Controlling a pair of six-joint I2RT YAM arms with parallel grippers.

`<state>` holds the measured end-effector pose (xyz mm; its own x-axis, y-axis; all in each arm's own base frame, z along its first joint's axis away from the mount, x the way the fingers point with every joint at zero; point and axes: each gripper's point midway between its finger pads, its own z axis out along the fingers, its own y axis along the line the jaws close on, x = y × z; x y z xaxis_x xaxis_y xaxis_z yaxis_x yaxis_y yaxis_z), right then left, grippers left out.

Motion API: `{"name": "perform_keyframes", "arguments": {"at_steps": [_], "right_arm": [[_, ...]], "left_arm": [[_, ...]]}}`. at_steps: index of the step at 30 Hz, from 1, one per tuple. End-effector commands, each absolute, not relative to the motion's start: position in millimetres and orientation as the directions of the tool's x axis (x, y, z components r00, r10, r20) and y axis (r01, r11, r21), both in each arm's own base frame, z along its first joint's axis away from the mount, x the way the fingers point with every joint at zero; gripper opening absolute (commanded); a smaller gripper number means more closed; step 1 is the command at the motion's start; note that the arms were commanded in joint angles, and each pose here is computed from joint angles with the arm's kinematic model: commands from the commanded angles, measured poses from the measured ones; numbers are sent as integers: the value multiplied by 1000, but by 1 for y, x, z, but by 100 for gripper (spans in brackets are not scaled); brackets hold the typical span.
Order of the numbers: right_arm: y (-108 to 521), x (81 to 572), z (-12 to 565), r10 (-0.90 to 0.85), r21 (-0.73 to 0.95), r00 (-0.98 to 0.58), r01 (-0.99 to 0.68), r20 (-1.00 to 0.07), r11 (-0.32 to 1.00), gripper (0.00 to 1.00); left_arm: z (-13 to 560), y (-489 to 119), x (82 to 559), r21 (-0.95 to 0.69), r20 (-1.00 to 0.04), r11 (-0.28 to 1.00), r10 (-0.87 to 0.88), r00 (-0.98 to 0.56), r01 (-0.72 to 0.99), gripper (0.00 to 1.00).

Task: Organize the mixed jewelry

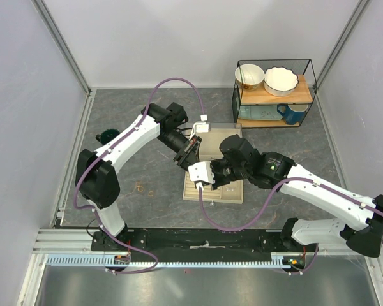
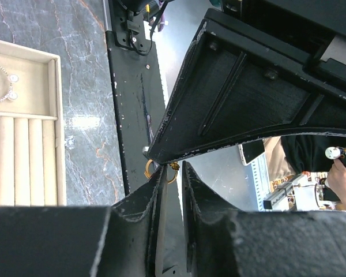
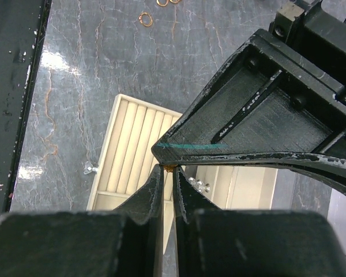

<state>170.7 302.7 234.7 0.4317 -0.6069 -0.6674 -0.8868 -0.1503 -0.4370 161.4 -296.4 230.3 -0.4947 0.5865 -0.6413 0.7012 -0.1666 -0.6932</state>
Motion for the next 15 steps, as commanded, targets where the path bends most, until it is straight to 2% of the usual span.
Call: {"name": "perform_keyframes", "arguments": {"at_steps": [1, 15], "right_arm": [[311, 175, 251, -567, -480, 456, -869, -686, -118, 0], [300, 174, 238, -600, -472, 447, -872, -663, -129, 0]], "left_arm": [[240, -297, 157, -686, -654, -187, 584, -481, 703, 23], [254, -287, 180, -633, -701, -148, 525, -482, 760, 29]]}}
